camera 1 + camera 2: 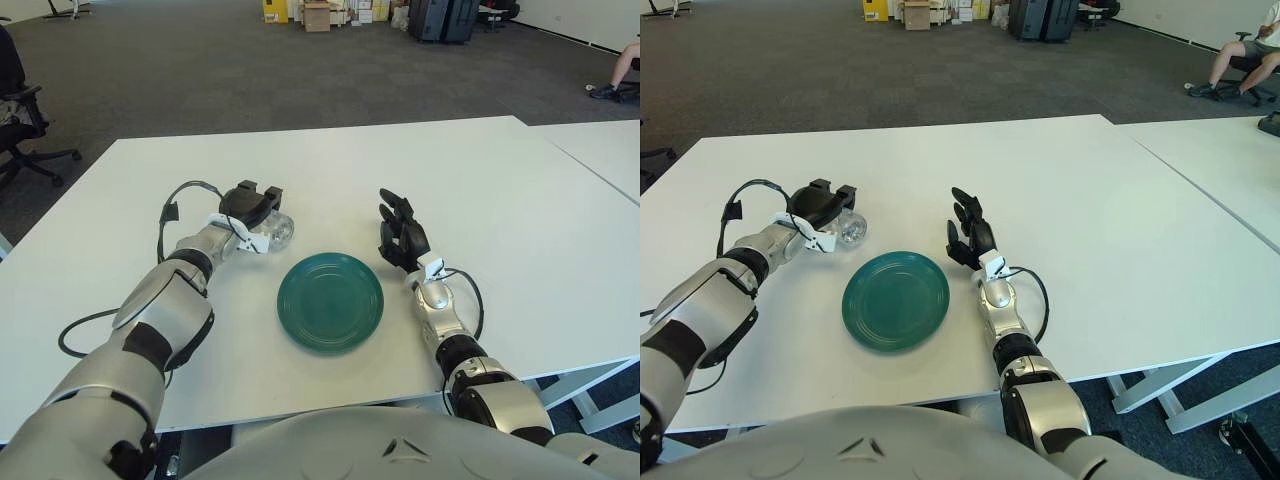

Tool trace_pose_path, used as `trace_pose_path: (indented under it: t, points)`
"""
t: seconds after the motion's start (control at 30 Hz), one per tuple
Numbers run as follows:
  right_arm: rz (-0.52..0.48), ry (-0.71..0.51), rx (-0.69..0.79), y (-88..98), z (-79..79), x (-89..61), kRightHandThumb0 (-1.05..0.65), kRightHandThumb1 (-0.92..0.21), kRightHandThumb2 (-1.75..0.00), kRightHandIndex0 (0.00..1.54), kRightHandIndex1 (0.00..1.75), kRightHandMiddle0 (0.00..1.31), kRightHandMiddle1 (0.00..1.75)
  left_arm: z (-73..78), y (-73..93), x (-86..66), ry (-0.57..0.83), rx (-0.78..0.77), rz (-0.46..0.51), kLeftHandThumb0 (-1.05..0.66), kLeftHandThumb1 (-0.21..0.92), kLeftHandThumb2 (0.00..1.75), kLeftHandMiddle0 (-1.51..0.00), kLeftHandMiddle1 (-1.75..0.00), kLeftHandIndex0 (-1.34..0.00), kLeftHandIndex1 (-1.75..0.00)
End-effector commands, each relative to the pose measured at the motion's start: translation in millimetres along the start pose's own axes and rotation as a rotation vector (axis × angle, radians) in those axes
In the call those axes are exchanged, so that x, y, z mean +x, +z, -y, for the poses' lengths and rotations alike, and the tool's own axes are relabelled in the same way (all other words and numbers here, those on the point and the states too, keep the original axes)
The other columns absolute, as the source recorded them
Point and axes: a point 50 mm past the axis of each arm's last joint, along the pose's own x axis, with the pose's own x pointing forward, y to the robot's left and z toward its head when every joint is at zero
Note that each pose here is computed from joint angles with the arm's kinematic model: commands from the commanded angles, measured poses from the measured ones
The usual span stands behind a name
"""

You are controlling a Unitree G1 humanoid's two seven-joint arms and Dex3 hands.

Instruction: Put the bottle into the plate.

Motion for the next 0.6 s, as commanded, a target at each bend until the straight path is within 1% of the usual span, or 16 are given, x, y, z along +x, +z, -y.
trace_pose_path:
  t: [0.0, 0.23, 0.43, 0.57]
  points:
    - [-0.176, -0.05, -0.019, -32.5, 10.5, -28.8, -0.75, -0.92, -0.81, 0.2, 0.01, 0.0, 0.51, -34.8, -4.7, 14.8, 0.137, -0.031, 0.001, 0.0, 0.2, 1.46, -0.7, -1.74, -0.47, -1.75]
    - [-0.2, -0.064, -0.04, -32.8, 8.2, -26.4, -0.73, -0.92, -0.77, 0.22, 0.01, 0.0, 0.49, -44.7, -5.9, 16.5, 0.208, -0.037, 0.025, 0.0, 0.2, 1.46, -0.69, -1.74, -0.47, -1.75]
    - [-0.201, -0.064, -0.048, -32.0, 5.7, -24.5, -0.75, -0.92, -0.78, 0.23, 0.02, 0.0, 0.47, -49.6, -8.1, 16.4, 0.251, -0.037, 0.034, 0.0, 0.2, 1.46, -0.7, -1.72, -0.48, -1.75]
    - [-0.199, -0.059, -0.049, -31.8, 7.4, -23.6, -0.75, -0.92, -0.78, 0.23, 0.01, 0.0, 0.48, -52.8, -9.7, 16.4, 0.273, -0.035, 0.044, 0.0, 0.2, 1.45, -0.7, -1.71, -0.48, -1.75]
